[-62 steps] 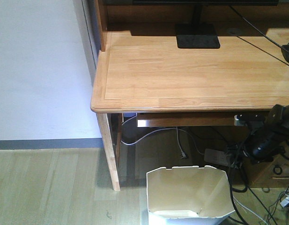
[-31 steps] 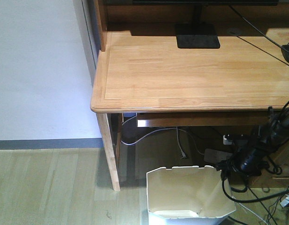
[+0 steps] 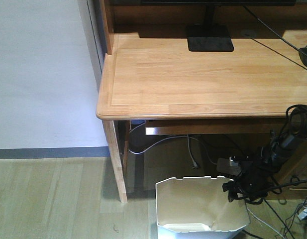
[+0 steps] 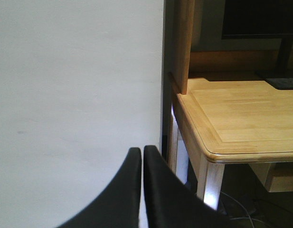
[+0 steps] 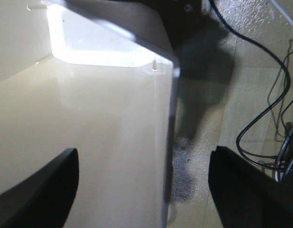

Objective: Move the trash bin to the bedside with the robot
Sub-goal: 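Lower the right gripper toward the rim of the white trash bin, then close the right gripper on the bin rim and pull it out from under the desk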

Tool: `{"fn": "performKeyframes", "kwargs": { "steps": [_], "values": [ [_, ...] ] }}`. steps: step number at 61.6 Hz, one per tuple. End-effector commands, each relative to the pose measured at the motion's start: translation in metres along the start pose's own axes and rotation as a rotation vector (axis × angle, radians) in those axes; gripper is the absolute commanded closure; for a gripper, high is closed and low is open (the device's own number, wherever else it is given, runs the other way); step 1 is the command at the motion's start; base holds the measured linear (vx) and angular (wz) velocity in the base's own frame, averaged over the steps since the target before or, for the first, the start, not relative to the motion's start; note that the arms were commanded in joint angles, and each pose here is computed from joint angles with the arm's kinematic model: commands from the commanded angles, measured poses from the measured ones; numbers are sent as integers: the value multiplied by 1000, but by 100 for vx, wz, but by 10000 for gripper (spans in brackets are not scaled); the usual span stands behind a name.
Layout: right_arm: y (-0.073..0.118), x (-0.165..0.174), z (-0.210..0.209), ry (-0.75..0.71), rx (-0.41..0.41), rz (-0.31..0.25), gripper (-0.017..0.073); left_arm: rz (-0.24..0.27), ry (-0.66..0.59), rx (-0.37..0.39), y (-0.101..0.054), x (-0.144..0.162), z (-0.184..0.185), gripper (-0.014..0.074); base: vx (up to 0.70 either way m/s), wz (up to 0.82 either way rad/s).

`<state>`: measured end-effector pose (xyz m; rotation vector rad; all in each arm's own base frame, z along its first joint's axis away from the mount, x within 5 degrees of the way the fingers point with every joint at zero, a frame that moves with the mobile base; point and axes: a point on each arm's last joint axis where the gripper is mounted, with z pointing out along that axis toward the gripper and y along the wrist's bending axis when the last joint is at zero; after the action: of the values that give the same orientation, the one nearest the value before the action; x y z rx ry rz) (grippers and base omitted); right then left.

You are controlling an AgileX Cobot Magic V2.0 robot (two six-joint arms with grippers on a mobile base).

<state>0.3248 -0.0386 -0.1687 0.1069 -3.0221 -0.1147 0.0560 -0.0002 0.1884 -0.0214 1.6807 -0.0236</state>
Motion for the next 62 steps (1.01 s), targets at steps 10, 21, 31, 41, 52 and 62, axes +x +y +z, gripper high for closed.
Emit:
{"fn": "performKeyframes", "kwargs": {
  "steps": [10, 21, 31, 41, 52, 62],
  "values": [
    [-5, -15, 3, -11, -7, -11, 22, -14, -73, 5, 0, -1, 0, 600, 0, 0],
    [-5, -16, 18, 5, -13, -11, 116, -14, -73, 5, 0, -1, 0, 600, 0, 0],
    [-6, -18, 23, 15, -20, -11, 356, -14, -73, 5, 0, -1, 0, 600, 0, 0],
    [-6, -18, 24, 12, -22, -3, 575, -14, -73, 5, 0, -1, 0, 600, 0, 0],
    [-5, -22, 19, -2, -28, -4, 570, -14, -73, 5, 0, -1, 0, 600, 0, 0],
    [-2, -23, 5, -53, -46, -10, 567, -14, -73, 5, 0, -1, 0, 600, 0, 0]
  ]
}}
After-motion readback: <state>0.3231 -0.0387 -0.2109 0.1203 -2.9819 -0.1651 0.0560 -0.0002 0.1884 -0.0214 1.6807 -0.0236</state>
